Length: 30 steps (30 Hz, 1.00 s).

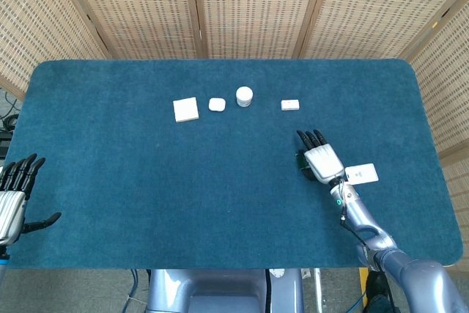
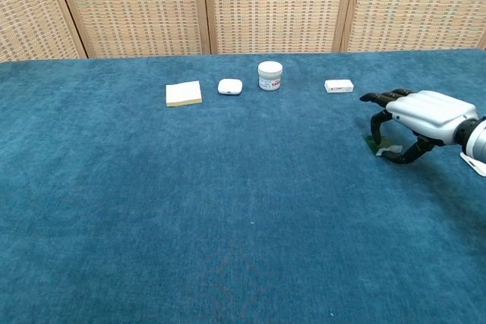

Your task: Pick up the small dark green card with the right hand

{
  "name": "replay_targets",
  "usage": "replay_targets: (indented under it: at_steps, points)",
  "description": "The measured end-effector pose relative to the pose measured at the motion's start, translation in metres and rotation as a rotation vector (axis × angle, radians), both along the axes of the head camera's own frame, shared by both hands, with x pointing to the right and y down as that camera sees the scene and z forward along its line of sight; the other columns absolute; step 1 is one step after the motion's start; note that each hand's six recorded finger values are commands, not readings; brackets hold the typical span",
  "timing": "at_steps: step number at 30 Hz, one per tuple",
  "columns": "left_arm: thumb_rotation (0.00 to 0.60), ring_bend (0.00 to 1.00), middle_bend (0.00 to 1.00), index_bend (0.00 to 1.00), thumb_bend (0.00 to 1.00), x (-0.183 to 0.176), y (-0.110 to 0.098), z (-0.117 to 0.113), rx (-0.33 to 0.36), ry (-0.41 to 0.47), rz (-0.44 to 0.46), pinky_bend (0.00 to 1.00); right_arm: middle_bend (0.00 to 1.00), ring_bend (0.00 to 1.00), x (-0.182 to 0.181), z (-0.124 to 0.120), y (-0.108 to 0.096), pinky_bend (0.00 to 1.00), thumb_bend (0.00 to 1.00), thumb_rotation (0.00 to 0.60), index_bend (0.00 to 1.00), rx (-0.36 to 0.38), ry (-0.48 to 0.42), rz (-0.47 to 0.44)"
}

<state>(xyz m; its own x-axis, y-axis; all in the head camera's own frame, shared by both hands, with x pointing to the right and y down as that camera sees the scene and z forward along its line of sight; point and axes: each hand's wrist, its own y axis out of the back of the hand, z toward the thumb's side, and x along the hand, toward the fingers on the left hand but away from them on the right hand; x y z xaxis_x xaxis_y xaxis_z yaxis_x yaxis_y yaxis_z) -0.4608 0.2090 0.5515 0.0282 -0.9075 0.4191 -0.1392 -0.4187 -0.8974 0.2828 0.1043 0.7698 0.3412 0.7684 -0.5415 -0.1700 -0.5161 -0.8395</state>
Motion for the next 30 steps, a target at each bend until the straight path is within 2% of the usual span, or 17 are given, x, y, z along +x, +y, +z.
replay_targets:
  at_steps: [5, 23, 30]
  points:
    - [0.6, 0.0, 0.0, 0.0, 0.0, 0.0002, -0.0001, 0.0004, -0.001, 0.001, 0.001, 0.0, 0.01, 0.0, -0.0004, 0.0002, 0.0006, 0.0, 0.52, 0.6, 0.52, -0.002, -0.003, -0.004]
    - [0.6, 0.0, 0.0, 0.0, 0.0, 0.0, -0.0002, 0.0003, -0.007, 0.005, 0.0, 0.0, 0.03, 0.0, -0.0011, 0.0031, 0.0023, 0.0, 0.52, 0.6, 0.64, -0.018, -0.001, -0.01]
    - [0.6, 0.0, 0.0, 0.0, 0.0, -0.0001, -0.0007, 0.0009, -0.01, 0.006, 0.0, 0.0, 0.04, 0.0, -0.0022, 0.0008, -0.0053, 0.0, 0.52, 0.6, 0.66, 0.001, -0.002, -0.002]
